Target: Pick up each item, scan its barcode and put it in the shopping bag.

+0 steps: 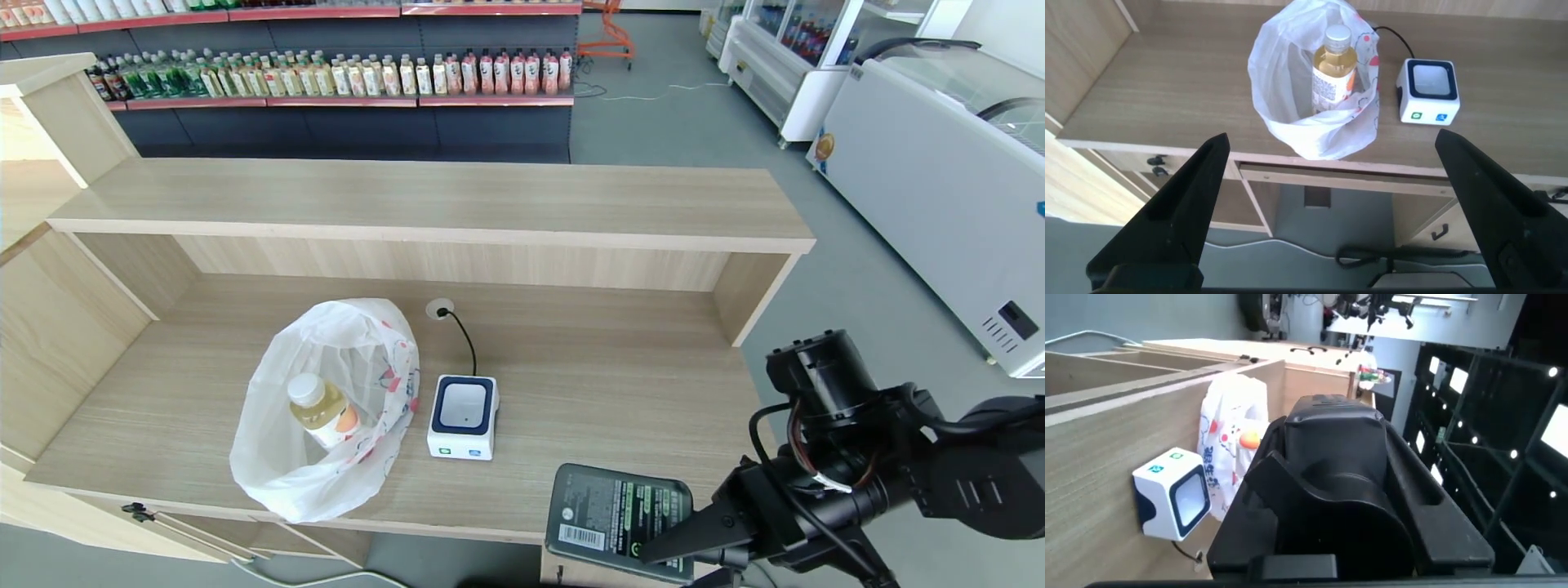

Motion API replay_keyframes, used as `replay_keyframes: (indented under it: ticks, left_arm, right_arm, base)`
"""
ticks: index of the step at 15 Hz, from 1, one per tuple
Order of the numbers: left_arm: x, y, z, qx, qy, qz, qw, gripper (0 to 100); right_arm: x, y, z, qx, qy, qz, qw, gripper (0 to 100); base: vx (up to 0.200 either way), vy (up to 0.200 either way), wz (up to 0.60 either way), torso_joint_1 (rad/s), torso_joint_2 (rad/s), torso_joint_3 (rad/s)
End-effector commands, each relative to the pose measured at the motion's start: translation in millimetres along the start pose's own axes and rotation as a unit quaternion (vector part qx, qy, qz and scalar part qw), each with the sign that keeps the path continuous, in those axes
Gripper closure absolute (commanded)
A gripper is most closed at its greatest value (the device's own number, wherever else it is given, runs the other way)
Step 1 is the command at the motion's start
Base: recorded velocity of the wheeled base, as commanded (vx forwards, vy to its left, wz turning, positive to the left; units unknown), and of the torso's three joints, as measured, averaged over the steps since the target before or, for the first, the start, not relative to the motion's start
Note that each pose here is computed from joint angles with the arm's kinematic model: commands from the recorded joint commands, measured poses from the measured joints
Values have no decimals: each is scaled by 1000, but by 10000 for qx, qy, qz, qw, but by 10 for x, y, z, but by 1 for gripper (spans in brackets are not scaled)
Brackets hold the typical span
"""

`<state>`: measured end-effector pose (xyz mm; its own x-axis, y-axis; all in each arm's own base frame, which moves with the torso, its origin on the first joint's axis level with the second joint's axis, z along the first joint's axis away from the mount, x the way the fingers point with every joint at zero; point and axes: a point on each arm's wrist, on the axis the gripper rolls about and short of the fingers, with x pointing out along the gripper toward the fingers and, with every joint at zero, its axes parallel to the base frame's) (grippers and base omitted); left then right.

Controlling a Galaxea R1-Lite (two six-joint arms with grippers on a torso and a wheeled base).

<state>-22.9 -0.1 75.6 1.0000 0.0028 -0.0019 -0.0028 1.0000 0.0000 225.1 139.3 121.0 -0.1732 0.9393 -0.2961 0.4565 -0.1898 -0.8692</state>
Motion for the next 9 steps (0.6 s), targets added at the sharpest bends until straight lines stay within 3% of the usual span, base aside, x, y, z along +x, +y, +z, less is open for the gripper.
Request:
replay_keyframes:
  ticks: [1,9]
  left_arm:
    - [0,0,0,0,-2,2,10000,0]
    - [0,0,0,0,-2,2,10000,0]
  right_arm:
    - [84,132,-138,30,-48,1,10000,100]
    - [314,165,-261,-291,-345,-250,9987,100]
  base:
    - [0,0,0,0,0,0]
    - [0,0,0,0,0,0]
